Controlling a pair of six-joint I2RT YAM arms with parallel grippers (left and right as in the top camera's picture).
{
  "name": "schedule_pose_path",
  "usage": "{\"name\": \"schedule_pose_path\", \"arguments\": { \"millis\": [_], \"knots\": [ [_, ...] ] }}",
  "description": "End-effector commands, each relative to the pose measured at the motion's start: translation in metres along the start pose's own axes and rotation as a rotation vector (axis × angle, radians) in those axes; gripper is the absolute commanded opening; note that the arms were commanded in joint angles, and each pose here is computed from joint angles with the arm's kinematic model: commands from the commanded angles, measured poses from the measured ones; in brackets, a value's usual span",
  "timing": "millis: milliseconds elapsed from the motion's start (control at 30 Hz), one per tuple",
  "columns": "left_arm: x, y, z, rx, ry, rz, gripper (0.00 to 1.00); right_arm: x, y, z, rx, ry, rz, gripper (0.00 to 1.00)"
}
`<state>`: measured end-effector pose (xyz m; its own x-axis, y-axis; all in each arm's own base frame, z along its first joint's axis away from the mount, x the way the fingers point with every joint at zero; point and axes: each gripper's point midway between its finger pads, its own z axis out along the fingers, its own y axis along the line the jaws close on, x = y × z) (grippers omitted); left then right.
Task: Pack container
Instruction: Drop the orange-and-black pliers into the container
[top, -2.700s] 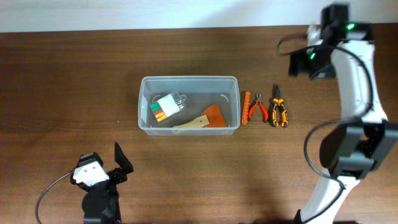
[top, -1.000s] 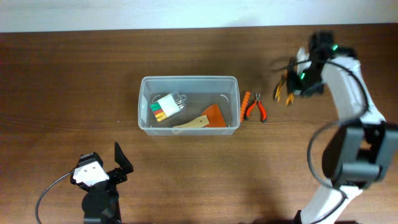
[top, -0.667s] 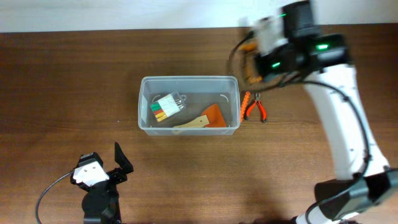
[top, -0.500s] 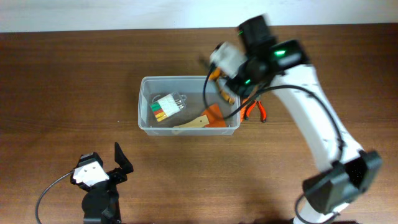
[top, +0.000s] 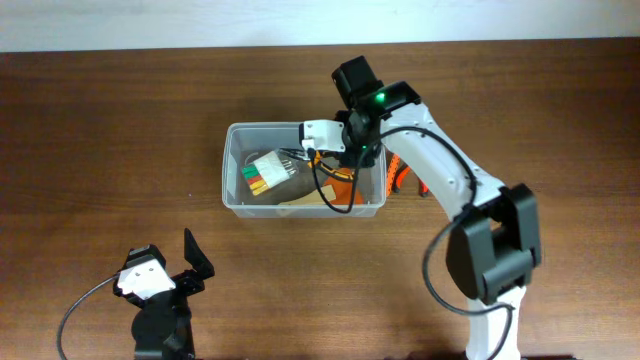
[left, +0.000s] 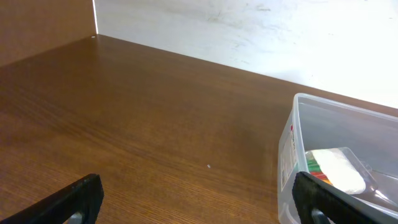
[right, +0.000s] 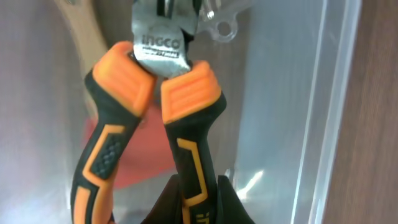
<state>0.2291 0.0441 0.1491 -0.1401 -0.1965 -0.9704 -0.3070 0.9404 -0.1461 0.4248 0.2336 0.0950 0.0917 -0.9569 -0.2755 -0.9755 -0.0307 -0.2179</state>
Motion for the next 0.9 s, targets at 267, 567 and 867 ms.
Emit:
{"name": "schedule_pose_path", "arguments": {
  "millis": [267, 567, 867],
  "knots": [
    [0.001, 0.0, 0.0, 0.0, 0.0, 0.01, 0.99, -0.009, -0.043, 0.02, 0.13, -0.059, 0.144, 0.45],
    [0.001, 0.0, 0.0, 0.0, 0.0, 0.01, 0.99, -0.033, -0.064, -0.107, 0.223, -0.176, 0.623, 0.49],
    [0.001, 0.0, 0.0, 0.0, 0.0, 0.01, 0.99, 0.087, -0.07, -0.185, 0.273, -0.132, 1.226, 0.66]
  ]
}}
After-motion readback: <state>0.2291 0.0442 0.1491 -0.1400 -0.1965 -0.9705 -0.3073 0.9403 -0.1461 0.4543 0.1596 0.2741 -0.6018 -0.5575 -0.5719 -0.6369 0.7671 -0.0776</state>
